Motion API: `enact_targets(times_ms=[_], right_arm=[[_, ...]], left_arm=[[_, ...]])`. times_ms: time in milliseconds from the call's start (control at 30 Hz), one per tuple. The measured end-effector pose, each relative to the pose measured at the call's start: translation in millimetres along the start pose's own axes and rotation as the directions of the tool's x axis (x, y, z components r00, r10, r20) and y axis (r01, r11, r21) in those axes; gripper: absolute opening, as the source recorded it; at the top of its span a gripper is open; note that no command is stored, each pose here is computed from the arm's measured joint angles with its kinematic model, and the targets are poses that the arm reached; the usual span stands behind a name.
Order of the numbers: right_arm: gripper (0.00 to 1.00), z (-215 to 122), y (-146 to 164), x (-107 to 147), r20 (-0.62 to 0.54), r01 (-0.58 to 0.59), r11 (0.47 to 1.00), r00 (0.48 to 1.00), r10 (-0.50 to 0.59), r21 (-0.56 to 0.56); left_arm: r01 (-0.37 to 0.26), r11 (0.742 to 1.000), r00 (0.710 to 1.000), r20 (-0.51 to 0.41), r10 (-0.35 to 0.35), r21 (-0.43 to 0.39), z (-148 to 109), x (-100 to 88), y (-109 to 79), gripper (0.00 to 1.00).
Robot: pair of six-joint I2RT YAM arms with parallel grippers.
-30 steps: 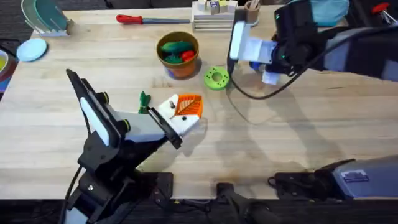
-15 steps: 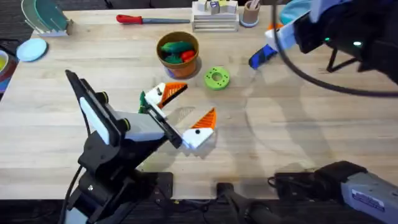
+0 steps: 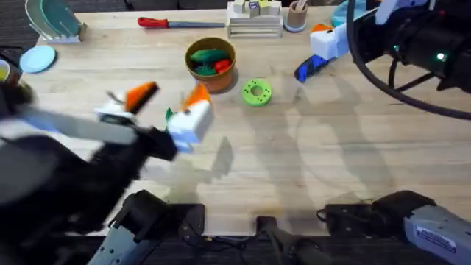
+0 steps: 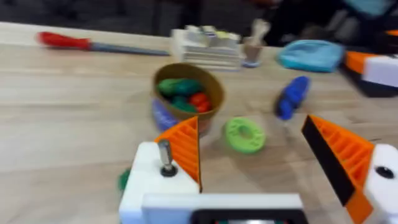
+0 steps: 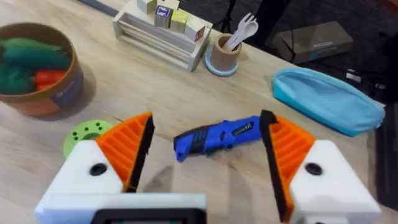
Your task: Pick up the gripper from the table and insert it into the empty holder that is missing its gripper. Then pick up a screw, insert it into the mounting hole, and use the screwdriver to tighten it. Finally, clean up the table by picking up the vegetable and placing it into the bucket.
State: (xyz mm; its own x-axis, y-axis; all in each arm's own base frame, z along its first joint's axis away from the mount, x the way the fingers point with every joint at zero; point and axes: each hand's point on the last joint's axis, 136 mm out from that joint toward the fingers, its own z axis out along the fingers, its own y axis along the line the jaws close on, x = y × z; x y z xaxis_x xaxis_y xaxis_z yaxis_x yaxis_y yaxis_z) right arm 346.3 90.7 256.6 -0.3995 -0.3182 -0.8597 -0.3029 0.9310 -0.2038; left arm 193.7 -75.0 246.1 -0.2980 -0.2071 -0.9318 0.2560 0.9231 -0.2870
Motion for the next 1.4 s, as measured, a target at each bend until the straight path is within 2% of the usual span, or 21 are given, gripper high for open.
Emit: enact_targets(times_ms=[67, 133, 267, 333, 433, 600, 700, 800, 867, 933, 1000, 1067, 1233, 1400], right_arm=[[0.991, 0.1, 0.4, 0.0, 0.000, -0.011, 1.000, 1.000, 0.011, -0.003], [0.991, 0.8, 0.6, 0.5, -0.002, -0.017, 1.000, 1.000, 0.017, -0.003], [0.991, 1.0, 0.7, 0.8, -0.003, -0.027, 1.000, 1.000, 0.027, -0.003], [0.991, 1.0, 0.9, 1.6, -0.007, -0.030, 1.000, 1.000, 0.030, -0.004], [0.991, 0.8, 2.2, 8.5, -0.035, -0.028, 1.000, 0.999, 0.028, -0.008], [0.991, 0.0, 4.6, 21.5, -0.088, -0.025, 1.000, 0.996, 0.024, -0.017], [0.991, -0.3, 5.1, 24.6, -0.100, -0.027, 0.999, 0.995, 0.025, -0.019], [0.991, -0.4, 5.3, 25.2, -0.103, -0.027, 0.999, 0.994, 0.024, -0.019], [0.991, -0.4, 5.3, 25.2, -0.103, -0.027, 0.999, 0.994, 0.025, -0.019], [0.991, -0.4, 5.3, 25.3, -0.103, -0.027, 0.999, 0.994, 0.024, -0.020], [0.991, -0.5, 5.4, 26.2, -0.107, -0.027, 0.999, 0.994, 0.024, -0.020], [0.991, -0.6, 5.7, 27.2, -0.111, -0.026, 0.999, 0.994, 0.024, -0.021], [0.991, -0.6, 5.6, 27.0, -0.110, -0.026, 0.999, 0.994, 0.024, -0.021], [0.991, -0.6, 5.6, 27.1, -0.111, -0.026, 0.999, 0.994, 0.024, -0.021]], left_arm=[[-0.020, 0.996, 0.998, -0.056, 0.014, -0.092, -3.7, -10.4, 9.5, 0.993], [-0.068, 0.980, 0.987, -0.156, 0.038, -0.188, -5.2, -12.9, 20.5, 0.992], [-0.210, 0.917, 0.926, -0.371, 0.075, -0.339, -3.1, -5.8, 43.5, 0.992], [-0.252, 0.893, 0.904, -0.421, 0.079, -0.373, 6.2, -4.9, 48.6, 0.992], [-0.299, 0.871, 0.871, -0.485, 0.082, -0.391, 23.5, 2.9, 52.5, 0.993], [-0.360, 0.847, 0.812, -0.579, 0.078, -0.391, 34.2, 21.6, 58.9, 0.992], [-0.377, 0.825, 0.784, -0.619, 0.044, -0.420, 30.7, 29.2, 70.8, 0.991], [-0.361, 0.796, 0.775, -0.631, -0.034, -0.486, 31.6, 35.4, 91.7, 0.990], [-0.343, 0.781, 0.765, -0.637, -0.090, -0.521, 35.4, 45.2, 105.4, 0.990], [-0.333, 0.771, 0.736, -0.661, -0.148, -0.543, 37.1, 62.1, 118.1, 0.990], [-0.331, 0.771, 0.691, -0.696, -0.195, -0.544, 37.9, 79.7, 127.2, 0.990], [-0.330, 0.786, 0.647, -0.732, -0.215, -0.522, 40.4, 92.6, 131.2, 0.990], [-0.345, 0.831, 0.544, -0.814, -0.202, -0.437, 46.7, 114.0, 136.7, 0.990], [-0.350, 0.836, 0.448, -0.859, -0.246, -0.422, 49.0, 137.3, 151.4, 0.992]])
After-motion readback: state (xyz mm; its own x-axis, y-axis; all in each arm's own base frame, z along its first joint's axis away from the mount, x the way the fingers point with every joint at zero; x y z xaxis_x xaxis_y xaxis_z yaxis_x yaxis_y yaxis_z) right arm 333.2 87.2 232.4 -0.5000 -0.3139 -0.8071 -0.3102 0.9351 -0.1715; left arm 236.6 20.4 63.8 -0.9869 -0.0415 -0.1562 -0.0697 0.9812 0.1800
